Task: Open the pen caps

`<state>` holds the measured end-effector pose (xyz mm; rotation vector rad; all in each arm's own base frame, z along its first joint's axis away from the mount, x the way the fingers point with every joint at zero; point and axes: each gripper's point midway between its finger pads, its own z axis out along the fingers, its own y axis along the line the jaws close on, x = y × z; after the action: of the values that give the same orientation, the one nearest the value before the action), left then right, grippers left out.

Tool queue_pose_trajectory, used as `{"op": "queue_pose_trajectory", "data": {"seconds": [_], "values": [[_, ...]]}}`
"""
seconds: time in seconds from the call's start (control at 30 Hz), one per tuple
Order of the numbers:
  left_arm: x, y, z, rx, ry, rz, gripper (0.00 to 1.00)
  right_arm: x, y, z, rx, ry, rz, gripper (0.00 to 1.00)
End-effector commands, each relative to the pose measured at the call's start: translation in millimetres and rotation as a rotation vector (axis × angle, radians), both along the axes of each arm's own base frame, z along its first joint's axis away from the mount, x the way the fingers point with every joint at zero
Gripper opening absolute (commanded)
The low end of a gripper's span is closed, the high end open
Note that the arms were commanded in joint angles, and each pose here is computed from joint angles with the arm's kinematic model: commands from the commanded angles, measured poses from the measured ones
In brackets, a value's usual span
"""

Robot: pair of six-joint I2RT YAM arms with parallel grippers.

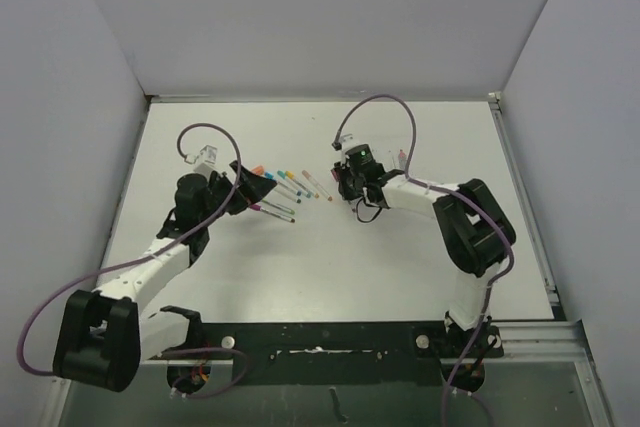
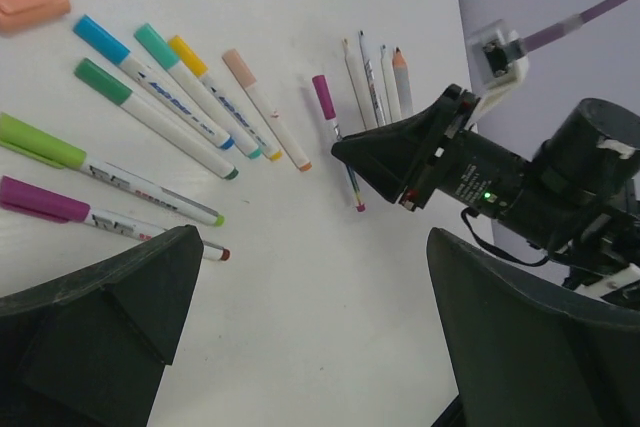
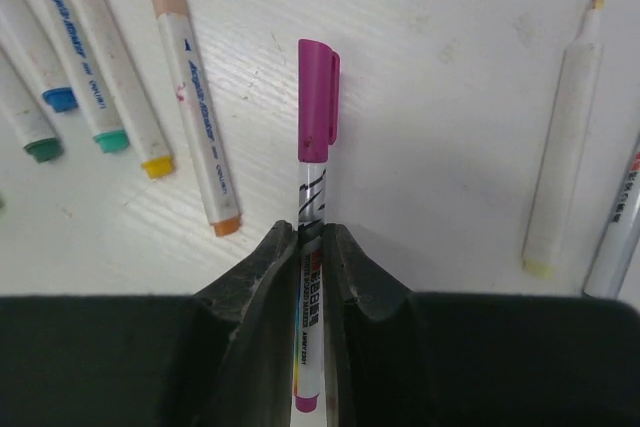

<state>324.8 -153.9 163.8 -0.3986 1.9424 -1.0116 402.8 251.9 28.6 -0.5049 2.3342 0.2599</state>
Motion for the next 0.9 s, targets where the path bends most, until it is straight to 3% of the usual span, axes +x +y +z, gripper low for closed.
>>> {"op": "queue_pose_trajectory", "data": {"seconds": [0.0,0.7,0.87], "values": [[20,-27,32,-0.007,-0.129,-0.036,0.98,4,20,81,0.179,-0.200,0.065,0.00],[42,-99,8,-0.035,-0.088,-0.147,0.93,-75,73,124,0.339,-0.261,0.335,0.00],[44,-103,4,-0.043,-0.085,-0.156,0.86,-81,80,128,0.348,-0.269,0.365,0.00]]}}
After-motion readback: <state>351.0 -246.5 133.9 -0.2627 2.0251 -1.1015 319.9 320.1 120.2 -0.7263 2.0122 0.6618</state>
